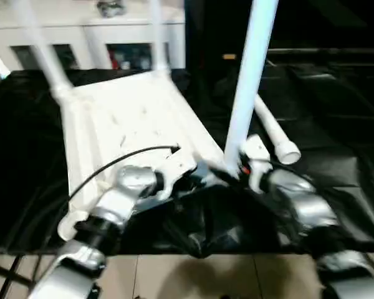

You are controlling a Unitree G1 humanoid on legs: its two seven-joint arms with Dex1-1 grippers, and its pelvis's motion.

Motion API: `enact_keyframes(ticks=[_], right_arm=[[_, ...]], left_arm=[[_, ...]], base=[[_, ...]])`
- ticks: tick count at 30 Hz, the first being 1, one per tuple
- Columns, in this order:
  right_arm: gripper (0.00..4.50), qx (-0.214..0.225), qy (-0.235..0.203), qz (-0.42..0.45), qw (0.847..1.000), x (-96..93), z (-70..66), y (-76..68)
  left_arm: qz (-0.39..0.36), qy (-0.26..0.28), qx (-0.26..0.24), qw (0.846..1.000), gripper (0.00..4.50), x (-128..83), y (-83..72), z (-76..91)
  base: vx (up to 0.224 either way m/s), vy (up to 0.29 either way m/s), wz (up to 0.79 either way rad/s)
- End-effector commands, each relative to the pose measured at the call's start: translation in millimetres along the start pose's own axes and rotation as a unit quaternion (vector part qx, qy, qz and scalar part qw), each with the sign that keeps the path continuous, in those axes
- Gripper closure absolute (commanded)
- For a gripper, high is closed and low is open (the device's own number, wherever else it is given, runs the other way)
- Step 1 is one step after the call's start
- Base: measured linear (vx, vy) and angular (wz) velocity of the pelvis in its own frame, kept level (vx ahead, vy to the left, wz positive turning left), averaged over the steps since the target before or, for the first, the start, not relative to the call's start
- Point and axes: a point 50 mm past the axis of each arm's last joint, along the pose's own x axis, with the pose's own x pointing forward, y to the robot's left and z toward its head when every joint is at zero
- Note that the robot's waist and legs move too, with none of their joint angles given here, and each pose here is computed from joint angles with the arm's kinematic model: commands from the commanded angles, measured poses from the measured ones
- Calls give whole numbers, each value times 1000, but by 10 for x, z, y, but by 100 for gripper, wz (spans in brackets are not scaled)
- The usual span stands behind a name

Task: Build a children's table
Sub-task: Rotate leg to tighten

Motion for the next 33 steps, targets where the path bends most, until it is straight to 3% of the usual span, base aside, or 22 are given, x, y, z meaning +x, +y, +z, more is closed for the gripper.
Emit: enact_keyframes(ticks=[1,4,10,19,22,23,26,27,30,33], right_arm=[[90,-10,0,63,998,19,44,109],[100,-13,6,94,995,-46,50,129],[166,-15,19,124,992,-91,36,158],[178,-7,23,117,993,-81,1,179],[178,5,14,54,998,-3,-2,128],[178,25,7,-13,1000,84,-10,75],[178,53,-4,-84,995,204,-21,57],[178,80,-15,-125,989,327,-24,89],[178,109,-20,-170,979,427,-25,97],[178,154,-23,-237,959,571,3,92]], left_arm=[[-64,-26,49,996,450,32,-97,190],[-100,-17,53,993,450,-16,-123,160],[-135,-1,55,989,450,-62,-169,115],[-114,-2,52,992,450,-56,-138,113],[-65,-17,43,997,450,4,-75,170],[-11,-23,34,999,450,66,-7,220],[54,-30,15,998,450,145,53,276],[100,-37,-12,994,450,222,63,315],[127,-43,-34,990,450,287,46,345],[151,-49,-52,986,450,392,-1,379]], base=[[0,0,0],[0,0,0],[0,0,0],[0,0,0],[0,0,0],[0,0,0],[0,0,0],[0,0,0],[0,0,0],[0,0,0]])
